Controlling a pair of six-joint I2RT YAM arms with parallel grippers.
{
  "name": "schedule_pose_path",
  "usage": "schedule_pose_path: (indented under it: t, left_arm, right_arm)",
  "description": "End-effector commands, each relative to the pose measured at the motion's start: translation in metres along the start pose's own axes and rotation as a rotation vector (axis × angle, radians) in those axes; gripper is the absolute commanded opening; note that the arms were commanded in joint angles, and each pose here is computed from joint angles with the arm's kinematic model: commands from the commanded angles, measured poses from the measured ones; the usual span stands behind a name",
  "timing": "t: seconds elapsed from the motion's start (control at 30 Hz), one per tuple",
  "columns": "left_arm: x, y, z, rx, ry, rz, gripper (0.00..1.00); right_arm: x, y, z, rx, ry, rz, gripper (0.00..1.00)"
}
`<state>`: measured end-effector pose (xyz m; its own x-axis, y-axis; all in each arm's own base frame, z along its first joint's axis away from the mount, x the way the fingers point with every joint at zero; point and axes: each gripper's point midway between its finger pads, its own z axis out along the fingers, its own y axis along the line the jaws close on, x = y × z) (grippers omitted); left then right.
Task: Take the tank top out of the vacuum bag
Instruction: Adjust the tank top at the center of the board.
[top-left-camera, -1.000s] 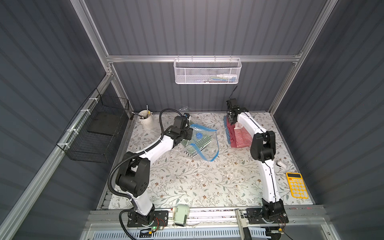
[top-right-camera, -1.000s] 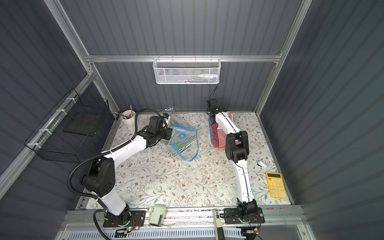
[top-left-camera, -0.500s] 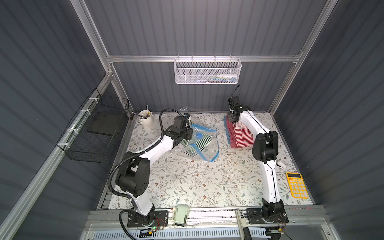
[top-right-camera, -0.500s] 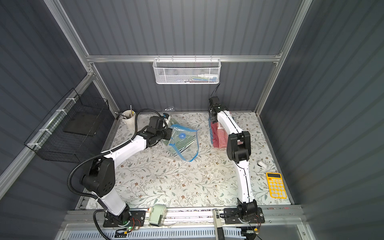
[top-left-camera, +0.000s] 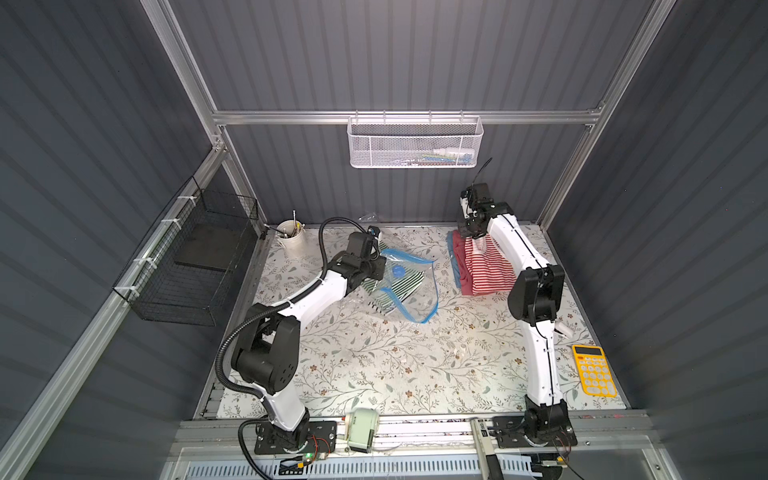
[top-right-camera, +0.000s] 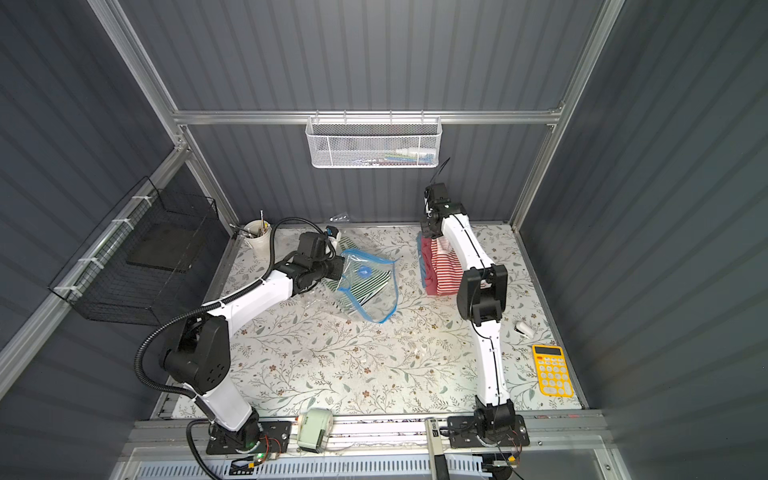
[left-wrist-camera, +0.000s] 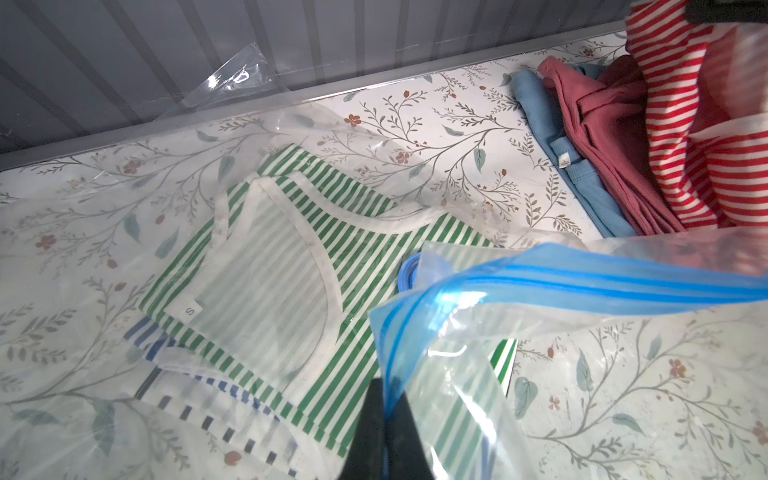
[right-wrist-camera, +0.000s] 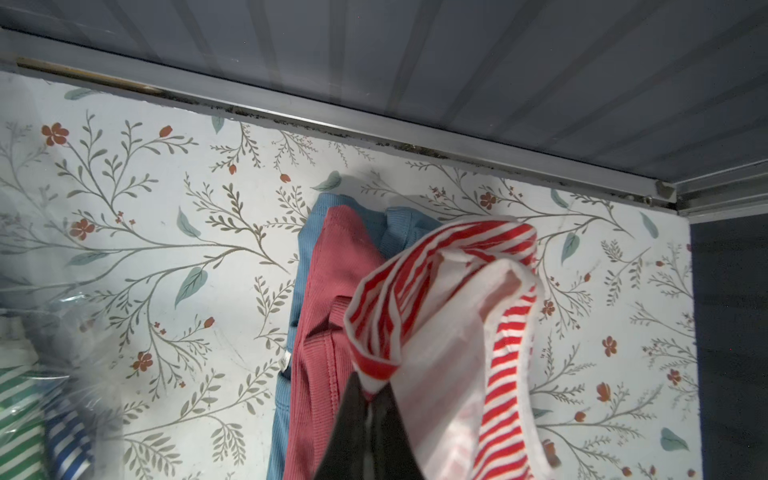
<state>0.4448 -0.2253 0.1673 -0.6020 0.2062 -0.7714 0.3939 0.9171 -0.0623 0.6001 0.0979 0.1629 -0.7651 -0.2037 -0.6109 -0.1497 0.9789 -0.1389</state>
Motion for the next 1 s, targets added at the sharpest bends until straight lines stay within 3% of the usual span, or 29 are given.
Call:
schedule_pose_path:
  t: [0.0, 0.1, 0.17, 0.23, 0.27, 0.3, 0.37, 0.57, 0.8, 0.97]
  left_arm:
    - [-0.001, 0.0, 0.001, 0.001, 0.02, -0.003, 0.0]
    - [-0.001, 0.001, 0.0, -0.005, 0.019, 0.003, 0.0]
    - [-0.003, 0.002, -0.001, -0.011, 0.014, 0.006, 0.0]
    - [-0.002, 0.001, -0.001, -0.009, 0.015, 0.006, 0.0]
    - [-0.003, 0.001, -0.001, -0.008, 0.014, 0.006, 0.0]
    - [-0.003, 0.001, -0.002, -0.008, 0.013, 0.006, 0.0]
    - [-0.003, 0.001, -0.002, -0.007, 0.013, 0.006, 0.0]
    - [-0.002, 0.0, -0.002, -0.002, 0.015, 0.005, 0.0]
    - [-0.004, 0.001, -0.003, -0.005, 0.011, 0.005, 0.0]
    - [-0.005, -0.001, -0.005, 0.003, 0.007, 0.0, 0.0]
  right_arm:
    - [0.0, 0.001, 0.006, -0.041, 0.006, 0.044, 0.0]
    - [-0.003, 0.003, 0.005, -0.071, -0.001, 0.063, 0.0]
    - [-0.006, 0.004, 0.006, -0.085, -0.015, 0.059, 0.13]
    - [-0.006, 0.011, 0.01, -0.117, -0.015, 0.05, 0.14]
    - [-0.003, 0.012, 0.014, -0.121, -0.005, 0.05, 0.19]
    - [0.0, 0.012, 0.018, -0.109, 0.007, 0.046, 0.26]
    - [0.006, 0.008, 0.02, -0.066, 0.026, 0.044, 0.55]
    - [0.024, -0.006, -0.016, 0.104, 0.019, 0.01, 0.81]
    - [0.118, 0.001, -0.061, 0.211, 0.142, 0.002, 0.8]
    - [0.177, 0.018, -0.078, 0.229, 0.206, -0.023, 0.67]
